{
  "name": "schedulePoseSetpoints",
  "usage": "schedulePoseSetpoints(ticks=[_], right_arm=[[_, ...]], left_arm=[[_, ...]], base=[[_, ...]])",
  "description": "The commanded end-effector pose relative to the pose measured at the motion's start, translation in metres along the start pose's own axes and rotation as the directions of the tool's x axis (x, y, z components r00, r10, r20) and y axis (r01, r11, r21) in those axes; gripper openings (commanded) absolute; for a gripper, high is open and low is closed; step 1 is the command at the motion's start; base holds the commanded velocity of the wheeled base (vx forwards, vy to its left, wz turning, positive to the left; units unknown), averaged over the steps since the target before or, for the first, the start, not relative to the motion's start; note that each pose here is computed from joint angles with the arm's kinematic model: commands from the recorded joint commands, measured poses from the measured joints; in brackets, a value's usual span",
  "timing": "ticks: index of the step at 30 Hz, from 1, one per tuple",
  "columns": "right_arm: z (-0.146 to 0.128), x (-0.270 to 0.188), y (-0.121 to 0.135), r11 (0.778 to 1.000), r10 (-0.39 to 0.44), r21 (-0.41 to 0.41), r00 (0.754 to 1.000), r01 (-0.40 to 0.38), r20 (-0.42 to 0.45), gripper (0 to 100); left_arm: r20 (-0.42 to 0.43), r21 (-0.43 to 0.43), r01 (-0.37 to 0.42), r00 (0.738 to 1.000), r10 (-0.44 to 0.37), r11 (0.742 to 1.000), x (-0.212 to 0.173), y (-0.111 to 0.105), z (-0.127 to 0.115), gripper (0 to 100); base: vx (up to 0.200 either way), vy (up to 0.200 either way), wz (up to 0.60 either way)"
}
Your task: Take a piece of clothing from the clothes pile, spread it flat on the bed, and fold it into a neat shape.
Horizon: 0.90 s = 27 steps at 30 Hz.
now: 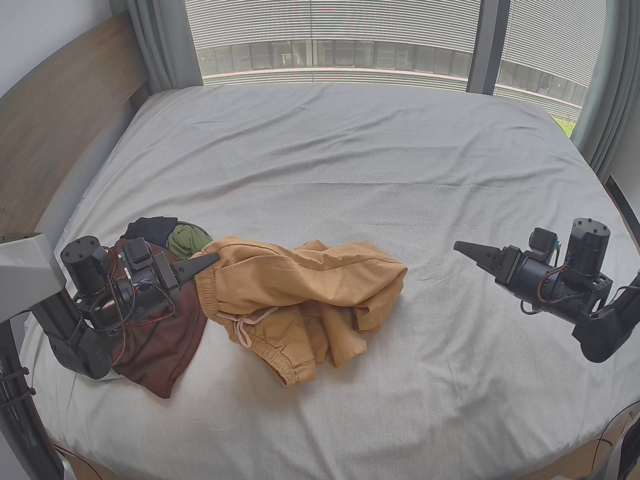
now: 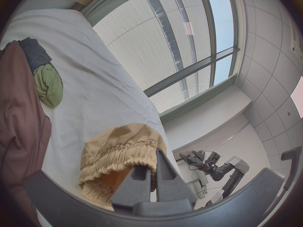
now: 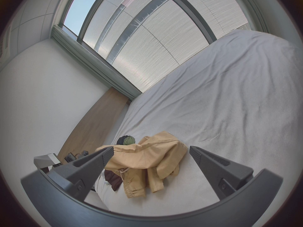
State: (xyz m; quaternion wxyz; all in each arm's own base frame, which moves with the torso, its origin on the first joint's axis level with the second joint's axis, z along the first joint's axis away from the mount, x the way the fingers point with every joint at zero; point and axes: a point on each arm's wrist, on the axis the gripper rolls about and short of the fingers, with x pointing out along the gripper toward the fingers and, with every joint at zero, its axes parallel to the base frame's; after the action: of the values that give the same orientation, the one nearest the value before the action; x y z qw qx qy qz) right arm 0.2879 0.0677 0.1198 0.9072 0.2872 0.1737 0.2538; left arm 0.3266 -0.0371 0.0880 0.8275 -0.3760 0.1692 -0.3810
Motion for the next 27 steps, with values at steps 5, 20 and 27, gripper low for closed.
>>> schedulePoseSetpoints(ticks=[5, 20, 27], right_arm=[[-0.051, 0.04, -0.049, 0.996, -0.05, 0.069, 0.993, 0.058, -0.108, 100], [-0.084, 0.098, -0.058, 0.977, 0.028, 0.214, 0.989, 0.004, -0.144, 100], [-0.082, 0.115, -0.056, 0.97, 0.06, 0.241, 0.991, -0.03, -0.121, 100]], left_arm=[[0.014, 0.032, 0.002, 1.0, -0.003, 0.999, 0.0, -0.002, 0.003, 0], [0.047, 0.057, 0.004, 0.999, -0.007, 0.998, -0.005, -0.008, 0.013, 0], [0.057, 0.066, 0.006, 0.998, -0.009, 0.998, -0.006, -0.009, 0.016, 0]], base=[[0.0, 0.0, 0.0], [0.0, 0.0, 0.0], [0.0, 0.0, 0.0]])
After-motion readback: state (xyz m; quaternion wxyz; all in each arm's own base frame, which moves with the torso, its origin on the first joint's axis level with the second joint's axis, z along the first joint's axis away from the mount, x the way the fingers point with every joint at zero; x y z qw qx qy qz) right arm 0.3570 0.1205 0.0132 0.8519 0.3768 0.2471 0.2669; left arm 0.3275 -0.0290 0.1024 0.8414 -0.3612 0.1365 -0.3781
